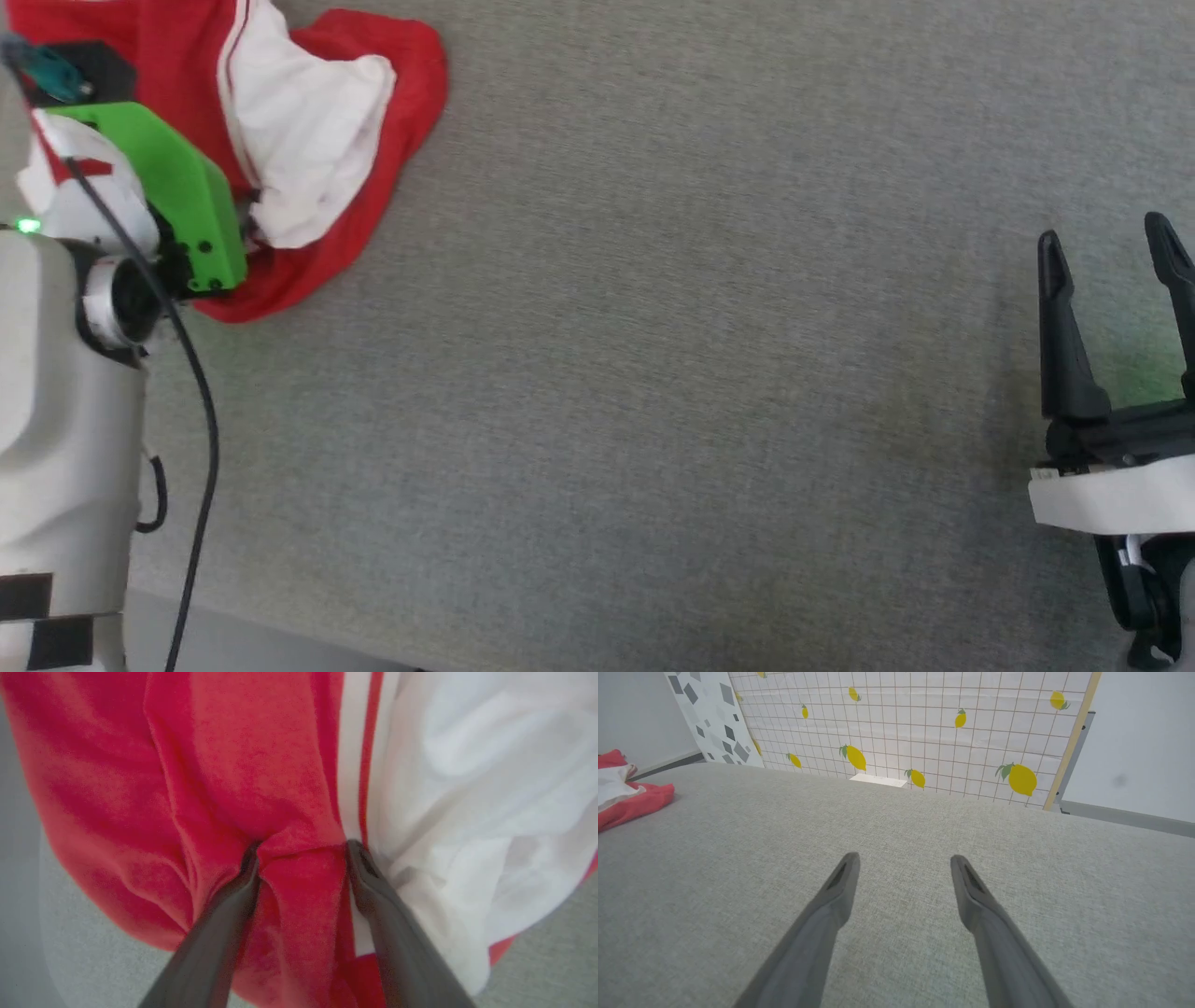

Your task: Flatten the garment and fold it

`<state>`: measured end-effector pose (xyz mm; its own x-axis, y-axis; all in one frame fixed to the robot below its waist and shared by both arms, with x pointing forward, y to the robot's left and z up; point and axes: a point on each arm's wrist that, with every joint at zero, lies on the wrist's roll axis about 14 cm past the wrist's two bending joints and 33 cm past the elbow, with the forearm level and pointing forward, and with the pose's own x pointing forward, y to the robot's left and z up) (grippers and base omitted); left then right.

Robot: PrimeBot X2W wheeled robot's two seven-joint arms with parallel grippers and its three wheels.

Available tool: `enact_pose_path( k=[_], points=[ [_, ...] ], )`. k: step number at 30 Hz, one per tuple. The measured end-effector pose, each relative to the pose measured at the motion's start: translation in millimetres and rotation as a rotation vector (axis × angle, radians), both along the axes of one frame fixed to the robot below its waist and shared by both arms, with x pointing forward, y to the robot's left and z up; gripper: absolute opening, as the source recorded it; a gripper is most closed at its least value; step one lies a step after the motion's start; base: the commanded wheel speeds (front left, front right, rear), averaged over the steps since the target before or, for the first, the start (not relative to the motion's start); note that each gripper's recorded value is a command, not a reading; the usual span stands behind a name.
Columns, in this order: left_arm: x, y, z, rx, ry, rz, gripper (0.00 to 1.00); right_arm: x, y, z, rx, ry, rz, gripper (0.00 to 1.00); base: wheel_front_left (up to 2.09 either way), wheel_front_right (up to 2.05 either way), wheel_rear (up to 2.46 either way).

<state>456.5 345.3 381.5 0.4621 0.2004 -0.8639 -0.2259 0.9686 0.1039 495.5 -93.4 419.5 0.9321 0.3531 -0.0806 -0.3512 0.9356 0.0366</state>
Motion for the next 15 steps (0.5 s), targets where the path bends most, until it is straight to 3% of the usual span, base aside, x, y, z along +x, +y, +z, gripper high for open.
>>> enact_pose_path(
  k=[9, 15],
  points=[
    [20, 9, 27, 0.048, -0.159, -0.043, 0.00, -2, -6, 7, 0.004, -0.017, -0.022, 1.00, 0.00, 0.00, 0.00],
    [38, 33, 103, 0.139, -0.409, -0.079, 0.00, -6, -4, 32, 0.038, -0.070, -0.042, 1.00, 0.00, 0.00, 0.00]
  ],
)
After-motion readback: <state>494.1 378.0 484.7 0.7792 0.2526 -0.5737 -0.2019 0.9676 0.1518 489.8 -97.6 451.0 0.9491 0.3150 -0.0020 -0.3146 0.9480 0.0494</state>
